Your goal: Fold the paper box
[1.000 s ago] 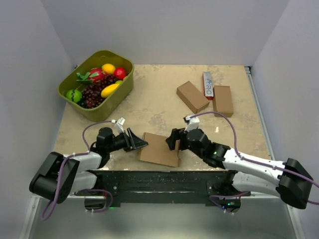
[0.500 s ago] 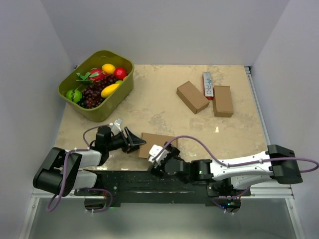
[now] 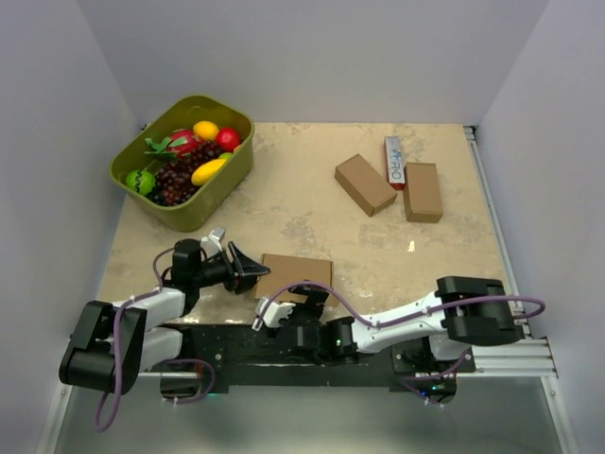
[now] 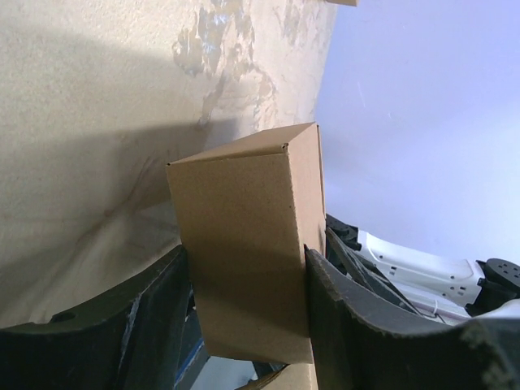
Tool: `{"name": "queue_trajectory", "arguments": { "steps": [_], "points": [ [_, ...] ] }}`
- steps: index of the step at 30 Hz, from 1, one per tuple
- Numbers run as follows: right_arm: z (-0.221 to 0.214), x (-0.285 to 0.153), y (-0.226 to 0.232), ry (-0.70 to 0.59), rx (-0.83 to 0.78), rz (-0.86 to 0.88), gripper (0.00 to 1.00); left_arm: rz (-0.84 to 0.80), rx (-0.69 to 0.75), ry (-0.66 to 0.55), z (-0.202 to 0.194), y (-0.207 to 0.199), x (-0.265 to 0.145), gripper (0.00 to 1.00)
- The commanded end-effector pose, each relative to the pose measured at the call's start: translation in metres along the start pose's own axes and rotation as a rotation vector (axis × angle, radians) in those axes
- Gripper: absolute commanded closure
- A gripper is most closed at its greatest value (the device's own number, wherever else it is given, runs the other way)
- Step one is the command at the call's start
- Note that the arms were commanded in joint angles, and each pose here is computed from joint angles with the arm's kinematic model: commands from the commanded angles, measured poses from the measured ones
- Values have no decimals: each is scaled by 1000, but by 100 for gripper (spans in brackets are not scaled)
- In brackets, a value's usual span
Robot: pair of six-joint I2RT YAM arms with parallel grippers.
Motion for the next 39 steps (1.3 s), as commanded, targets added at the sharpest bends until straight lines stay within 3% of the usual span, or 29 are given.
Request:
{"name": "queue_trajectory", "arguments": {
  "steps": [1,7,12,15,16,18,19,22,24,29,33,39],
  "points": [
    [12,5,-23,36,-24,-191,7,8,-49,87,-13,1,-7,74],
    [8,13,-17,67,-86,-231,14,50,-61,146,-20,11,-10,73],
    [6,15,-14,78,-116,-217,39,39,-51,159,-20,7,-9,72],
    [4,15,-13,86,-130,-192,45,18,-11,168,-19,0,-9,57],
    [8,14,-15,84,-122,-188,46,15,32,159,-16,-1,-9,44],
    [4,13,-17,113,-146,-161,48,48,74,133,-7,-6,-10,32],
    [6,12,-22,123,-142,-158,50,61,166,80,5,-7,-11,24],
    [3,13,-35,161,-128,-81,52,88,298,-25,32,-24,-18,15],
    [-3,13,-46,181,-87,-9,53,93,300,-59,38,-25,-27,14],
    [-1,15,-75,143,50,167,55,108,409,-274,75,-41,-50,13],
    [-9,21,-90,135,120,328,55,83,644,-427,87,-82,-68,18],
    [-8,30,-96,93,178,484,55,100,1030,-384,57,-121,-56,23]
  ]
}}
Point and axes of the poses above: each gripper's point midway between its finger pads, its own x axis out along the fingers, its own y axis along the line the jaws close on, z = x × y, the point moved 3 cm from there along -x, back along the fingers, and after that the axes turned 15 degrees about -x, right-handed, at the moved point
